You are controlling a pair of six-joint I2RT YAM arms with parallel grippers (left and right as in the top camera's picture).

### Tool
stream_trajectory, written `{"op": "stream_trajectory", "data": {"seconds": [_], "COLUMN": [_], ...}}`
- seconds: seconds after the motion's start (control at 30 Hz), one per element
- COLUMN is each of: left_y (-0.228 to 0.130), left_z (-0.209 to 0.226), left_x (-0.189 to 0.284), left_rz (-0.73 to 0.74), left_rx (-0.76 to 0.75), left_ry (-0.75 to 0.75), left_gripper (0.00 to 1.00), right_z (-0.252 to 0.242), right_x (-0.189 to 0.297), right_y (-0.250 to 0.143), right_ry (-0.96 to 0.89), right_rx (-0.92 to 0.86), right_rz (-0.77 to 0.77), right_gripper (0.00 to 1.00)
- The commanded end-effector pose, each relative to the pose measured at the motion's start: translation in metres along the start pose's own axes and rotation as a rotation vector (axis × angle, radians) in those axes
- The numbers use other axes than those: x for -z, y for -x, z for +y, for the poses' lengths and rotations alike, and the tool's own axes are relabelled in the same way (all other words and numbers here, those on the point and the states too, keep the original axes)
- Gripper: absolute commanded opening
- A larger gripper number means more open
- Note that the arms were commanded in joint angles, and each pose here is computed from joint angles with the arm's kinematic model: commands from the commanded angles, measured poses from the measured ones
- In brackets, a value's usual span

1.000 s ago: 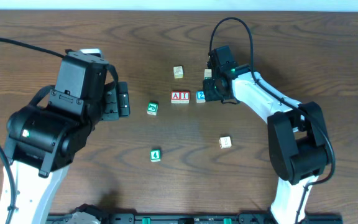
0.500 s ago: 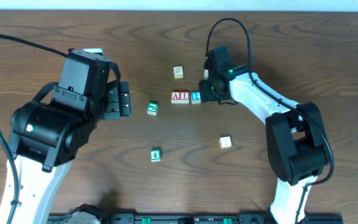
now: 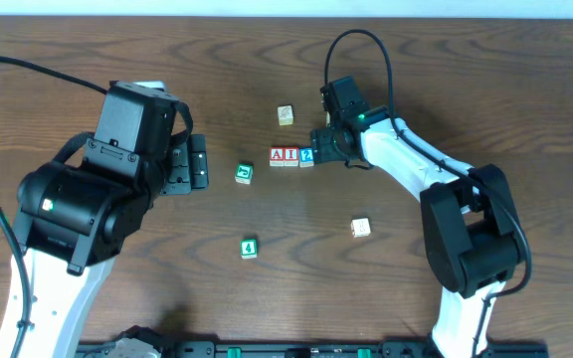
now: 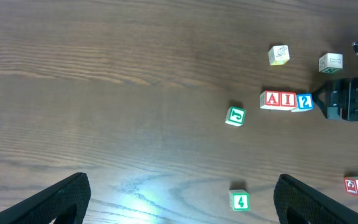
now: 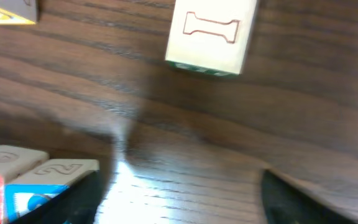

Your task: Spell out Ai2

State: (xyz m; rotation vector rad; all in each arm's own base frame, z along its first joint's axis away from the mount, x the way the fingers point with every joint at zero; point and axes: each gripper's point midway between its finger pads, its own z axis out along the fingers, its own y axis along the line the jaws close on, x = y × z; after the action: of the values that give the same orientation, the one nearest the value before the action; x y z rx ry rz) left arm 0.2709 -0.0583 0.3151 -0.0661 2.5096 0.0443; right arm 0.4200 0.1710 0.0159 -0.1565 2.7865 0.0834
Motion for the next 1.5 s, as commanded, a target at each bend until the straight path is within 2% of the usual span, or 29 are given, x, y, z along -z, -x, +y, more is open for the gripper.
{"op": "stream_trajectory", "data": {"seconds": [0.0,0.13,0.27,0.33,0.37,0.4,0.5,0.57,0.73,1.07,1.47], "left_y": [0.004,0.002,-0.004,-0.008,-0.012,-0.016,-0.035,-0.051,-0.070,-0.062,-0.084], "left_z": [0.011,0.012,0.001,-0.007,-0.013,-0.018,-0.036,-0.052,-0.079,-0.119,-0.120], "left_x": [-0.004,-0.030,-0.085,-0.112,-0.128,-0.141,-0.180,-0.207,-0.250,-0.273,-0.298], "left_rz": [-0.013,0.007,0.050,0.077,0.098,0.118,0.222,0.307,0.380,0.290,0.350], "left_rx": [-0.014,-0.034,-0.058,-0.061,-0.066,-0.069,-0.080,-0.077,-0.084,-0.128,-0.113], "left_ry": [0.069,0.121,0.145,0.142,0.135,0.125,0.079,0.034,-0.034,-0.096,-0.065], "left_gripper": [0.95,0.95,0.95,0.83,0.70,0.62,0.64,0.51,0.51,0.50,0.50], "right_z": [-0.018,-0.047,-0.088,-0.102,-0.108,-0.116,-0.130,-0.134,-0.136,-0.133,-0.133], "right_x": [0.003,0.032,0.090,0.115,0.128,0.142,0.176,0.198,0.252,0.307,0.324], "right_y": [0.010,0.021,0.025,0.022,0.019,0.014,0.000,-0.011,-0.037,-0.088,-0.110], "right_ry": [-0.071,-0.088,-0.081,-0.085,-0.090,-0.103,-0.142,-0.139,-0.125,-0.116,-0.114], "right_rx": [-0.046,-0.166,-0.293,-0.327,-0.341,-0.354,-0.378,-0.392,-0.407,-0.419,-0.419], "right_rz": [-0.028,-0.047,-0.082,-0.095,-0.100,-0.106,-0.117,-0.126,-0.180,-0.215,-0.224], "right_gripper": [0.91,0.99,0.99,0.99,0.99,0.99,0.99,0.99,0.99,0.99,0.99]}}
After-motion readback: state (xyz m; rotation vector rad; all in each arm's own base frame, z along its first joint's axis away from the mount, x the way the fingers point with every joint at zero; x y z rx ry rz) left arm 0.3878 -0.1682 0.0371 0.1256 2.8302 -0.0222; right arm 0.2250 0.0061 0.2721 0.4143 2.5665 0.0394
